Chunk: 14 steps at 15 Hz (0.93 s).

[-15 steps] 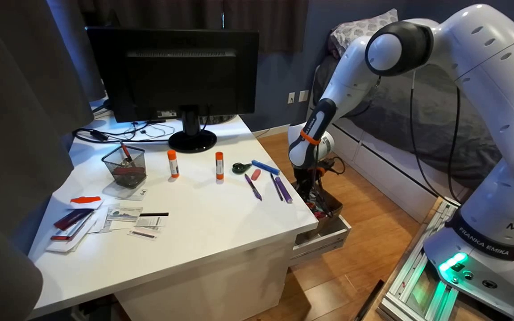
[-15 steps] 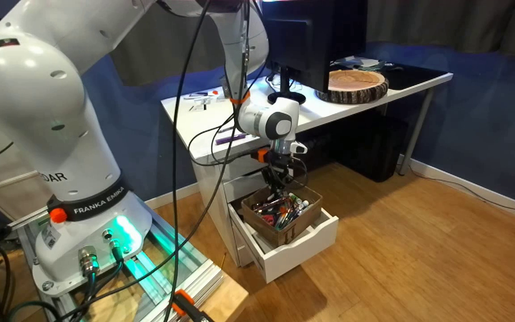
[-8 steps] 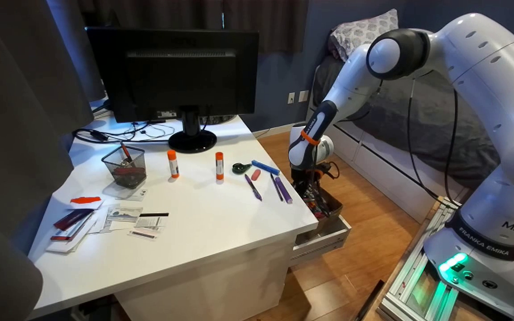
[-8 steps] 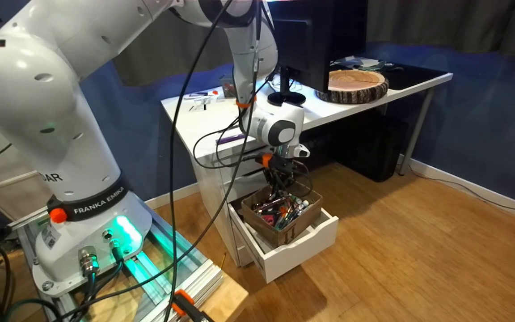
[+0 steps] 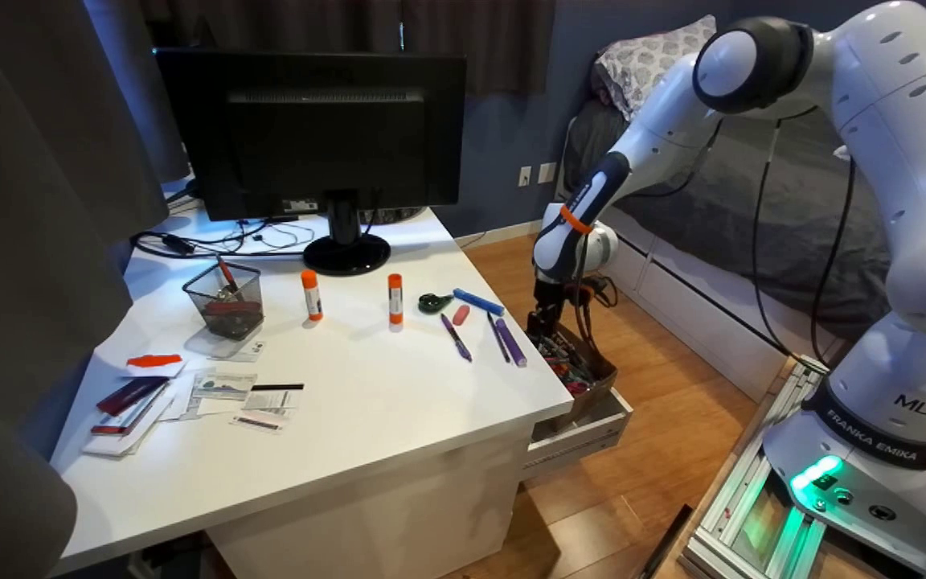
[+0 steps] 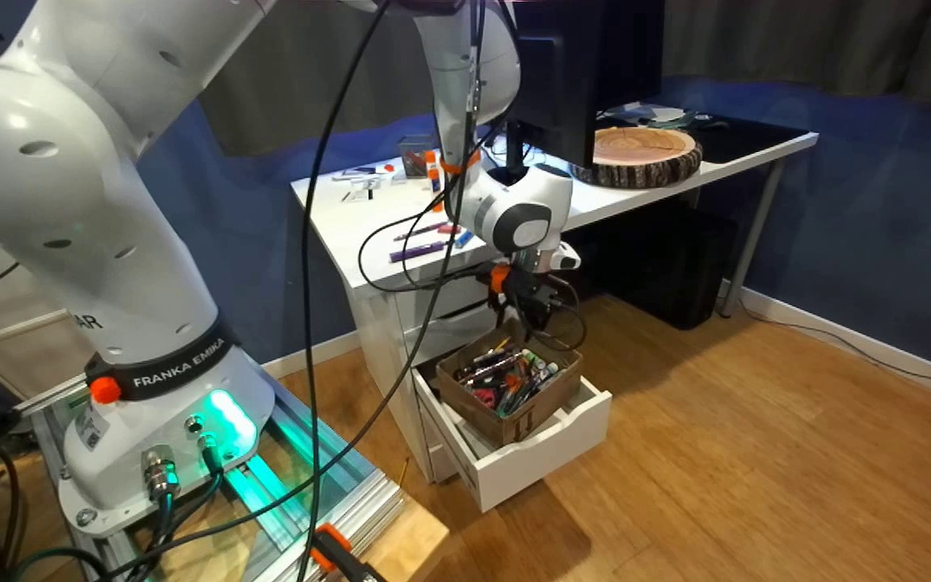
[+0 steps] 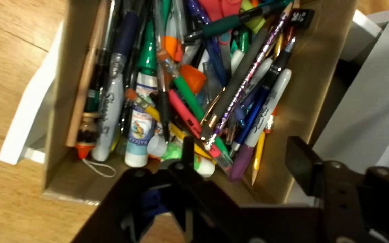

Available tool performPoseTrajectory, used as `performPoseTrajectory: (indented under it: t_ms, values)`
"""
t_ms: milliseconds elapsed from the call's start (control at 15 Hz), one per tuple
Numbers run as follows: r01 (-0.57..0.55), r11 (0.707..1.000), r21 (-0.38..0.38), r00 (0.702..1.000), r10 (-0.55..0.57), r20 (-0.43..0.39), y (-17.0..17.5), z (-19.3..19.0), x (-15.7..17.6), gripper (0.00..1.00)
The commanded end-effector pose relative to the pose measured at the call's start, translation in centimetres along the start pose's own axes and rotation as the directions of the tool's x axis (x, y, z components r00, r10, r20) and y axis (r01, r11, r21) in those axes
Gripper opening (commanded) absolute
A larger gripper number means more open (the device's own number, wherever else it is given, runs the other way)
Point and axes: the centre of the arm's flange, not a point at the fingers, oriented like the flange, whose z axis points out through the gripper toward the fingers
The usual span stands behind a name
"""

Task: Pick up the black and white marker on the desk and put it in the box in the drawer

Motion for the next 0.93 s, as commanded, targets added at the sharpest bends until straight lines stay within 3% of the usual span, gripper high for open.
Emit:
performPoseTrajectory:
  t_ms: [0,267,533,867]
  values:
    - [0.005,1.000,0.020,0.997,-0.004,-0.078,0.7,-7.3,-4.5,0.99]
    - [0.031,0.999,0.041,0.991,-0.025,-0.132,-0.2,-13.1,-7.0,1.00]
    - [0.064,0.993,0.103,0.974,-0.040,-0.222,-4.0,-18.5,-8.6,1.00]
    - [0.114,0.990,0.085,0.952,-0.084,-0.295,-8.6,-22.5,-10.1,1.00]
